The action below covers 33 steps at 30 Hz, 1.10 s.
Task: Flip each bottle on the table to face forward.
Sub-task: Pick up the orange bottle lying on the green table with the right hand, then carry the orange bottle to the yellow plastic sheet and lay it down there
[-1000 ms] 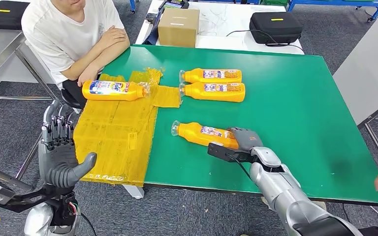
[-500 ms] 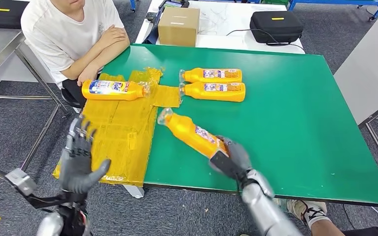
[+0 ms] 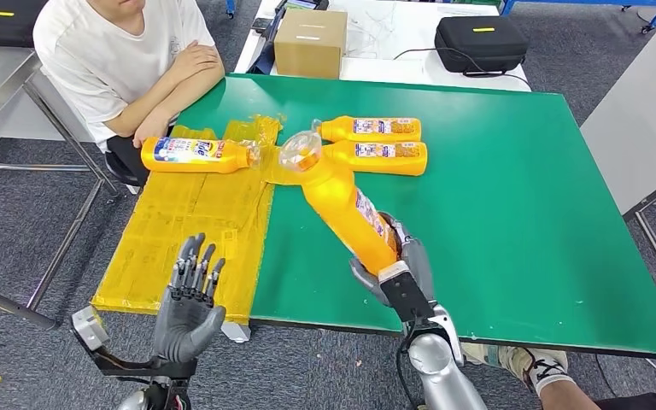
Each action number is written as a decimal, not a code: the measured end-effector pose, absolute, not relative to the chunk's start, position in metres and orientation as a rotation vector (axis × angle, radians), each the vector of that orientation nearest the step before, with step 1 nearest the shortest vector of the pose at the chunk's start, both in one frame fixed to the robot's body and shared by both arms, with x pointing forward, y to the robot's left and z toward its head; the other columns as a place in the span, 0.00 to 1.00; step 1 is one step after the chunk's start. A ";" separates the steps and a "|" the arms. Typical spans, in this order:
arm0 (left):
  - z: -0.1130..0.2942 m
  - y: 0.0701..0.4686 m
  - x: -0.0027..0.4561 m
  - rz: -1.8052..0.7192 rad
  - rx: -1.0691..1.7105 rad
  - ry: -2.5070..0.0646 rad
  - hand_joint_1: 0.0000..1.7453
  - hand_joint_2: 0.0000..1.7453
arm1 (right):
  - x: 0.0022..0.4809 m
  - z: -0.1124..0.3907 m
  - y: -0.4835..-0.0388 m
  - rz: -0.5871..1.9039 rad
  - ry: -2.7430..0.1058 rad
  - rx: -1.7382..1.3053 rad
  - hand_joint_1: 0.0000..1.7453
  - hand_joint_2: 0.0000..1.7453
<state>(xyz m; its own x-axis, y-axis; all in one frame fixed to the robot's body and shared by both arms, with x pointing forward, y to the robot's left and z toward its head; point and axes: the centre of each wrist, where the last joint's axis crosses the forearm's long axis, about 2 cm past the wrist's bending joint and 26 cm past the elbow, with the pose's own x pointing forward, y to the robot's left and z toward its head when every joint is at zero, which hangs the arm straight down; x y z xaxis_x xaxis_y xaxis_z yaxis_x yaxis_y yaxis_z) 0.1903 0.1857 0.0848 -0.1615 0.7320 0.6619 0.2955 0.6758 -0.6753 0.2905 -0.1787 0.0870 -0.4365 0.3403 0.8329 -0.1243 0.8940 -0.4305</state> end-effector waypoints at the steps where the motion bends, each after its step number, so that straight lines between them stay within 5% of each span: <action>1: 0.084 0.185 0.190 0.479 -0.842 -1.733 0.00 1.00 | 0.290 0.089 -0.178 0.515 -1.969 -0.156 0.99 1.00; 9: 0.075 0.161 0.184 0.151 -0.864 -1.773 0.00 1.00 | 0.268 0.088 -0.132 0.819 -1.948 0.123 1.00 1.00; 22: 0.084 0.157 0.202 0.151 -0.913 -1.770 0.00 1.00 | 0.269 0.111 -0.068 0.990 -2.045 0.233 1.00 1.00; 33: 0.079 0.159 0.202 0.233 -0.976 -1.665 0.00 1.00 | 0.269 0.103 -0.060 1.037 -2.013 0.262 1.00 1.00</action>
